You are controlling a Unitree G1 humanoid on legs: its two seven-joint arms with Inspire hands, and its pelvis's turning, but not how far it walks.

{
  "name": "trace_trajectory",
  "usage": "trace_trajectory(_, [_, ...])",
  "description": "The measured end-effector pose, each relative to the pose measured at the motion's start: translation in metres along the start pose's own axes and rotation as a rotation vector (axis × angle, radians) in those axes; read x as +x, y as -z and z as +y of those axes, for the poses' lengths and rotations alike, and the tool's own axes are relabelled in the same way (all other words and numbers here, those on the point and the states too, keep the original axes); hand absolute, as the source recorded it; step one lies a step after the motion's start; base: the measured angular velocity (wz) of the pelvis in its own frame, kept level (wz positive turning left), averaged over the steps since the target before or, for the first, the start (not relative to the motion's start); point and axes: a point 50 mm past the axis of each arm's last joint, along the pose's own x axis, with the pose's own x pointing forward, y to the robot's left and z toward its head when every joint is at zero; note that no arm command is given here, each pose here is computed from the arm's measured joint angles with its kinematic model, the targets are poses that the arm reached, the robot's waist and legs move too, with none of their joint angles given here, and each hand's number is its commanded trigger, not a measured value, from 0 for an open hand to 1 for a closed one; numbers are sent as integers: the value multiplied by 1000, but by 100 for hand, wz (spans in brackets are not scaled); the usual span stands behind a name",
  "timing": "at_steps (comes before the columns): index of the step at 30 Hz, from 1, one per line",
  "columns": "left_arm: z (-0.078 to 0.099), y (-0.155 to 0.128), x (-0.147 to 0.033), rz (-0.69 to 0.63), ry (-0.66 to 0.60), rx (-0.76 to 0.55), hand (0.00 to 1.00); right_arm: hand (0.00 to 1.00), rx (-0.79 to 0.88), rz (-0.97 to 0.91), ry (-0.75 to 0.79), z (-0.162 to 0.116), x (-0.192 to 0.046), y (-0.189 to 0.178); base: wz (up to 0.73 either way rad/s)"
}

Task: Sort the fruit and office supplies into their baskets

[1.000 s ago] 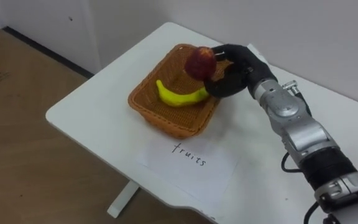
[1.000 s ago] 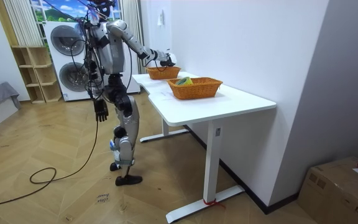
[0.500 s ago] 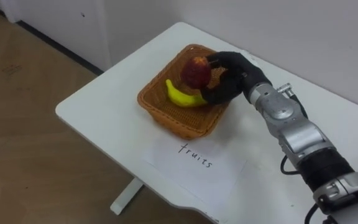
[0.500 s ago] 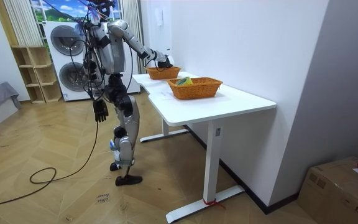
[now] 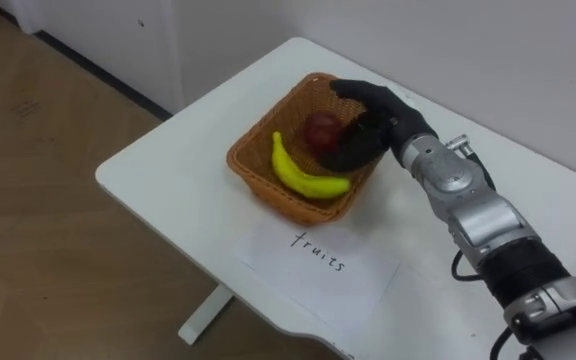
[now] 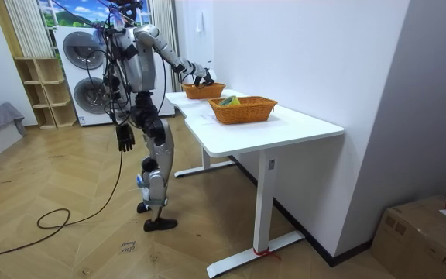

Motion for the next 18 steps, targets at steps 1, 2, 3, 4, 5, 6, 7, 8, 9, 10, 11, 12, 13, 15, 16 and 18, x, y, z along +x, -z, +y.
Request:
trace_trajectory(1, [0,0,0,0,0,0,0,0,0,0,0,0,0,0,0])
trace_trajectory(2, [0,0,0,0,0,0,0,0,0,0,0,0,0,0,0])
trace_trajectory(3, [0,0,0,0,0,0,0,0,0,0,0,0,0,0,0])
trace_trajectory(4, [0,0,0,-1,0,0,0,0,0,0,0,0,0,0,0])
trace_trajectory(5, [0,0,0,-1,0,0,0,0,2,0,0,0,0,0,0])
trace_trajectory(6, [0,0,0,-1,-1,0,0,0,4,0,0,0,0,0,0])
trace_trajectory(7, [0,-1,0,-3,-3,0,0,0,4,0,0,0,0,0,-3])
trace_trajectory(8, [0,-2,0,-5,-4,0,0,0,4,-1,0,0,0,0,-3])
trace_trajectory(9, [0,-2,0,-7,-4,0,0,0,4,-1,0,0,0,0,0])
trace_trajectory(10, [0,-3,0,-9,-5,1,0,0,3,-2,0,0,0,-1,0])
trace_trajectory(11, [0,-4,0,-12,-5,2,0,0,2,-2,0,0,0,-1,0])
trace_trajectory(12, [0,-4,0,-13,-5,2,0,0,2,-3,0,0,0,-1,0])
trace_trajectory(13, [1,-5,0,-16,-5,2,0,0,1,-4,-2,0,0,-1,0])
trace_trajectory(15, [0,-6,0,-19,-2,2,0,0,0,-7,-6,0,0,-2,0])
trace_trajectory(16, [0,-5,0,-19,0,2,0,0,-2,-12,-7,-1,0,-3,0])
trace_trajectory(18, [0,-5,0,-19,0,1,0,0,2,-19,0,-2,0,-5,0])
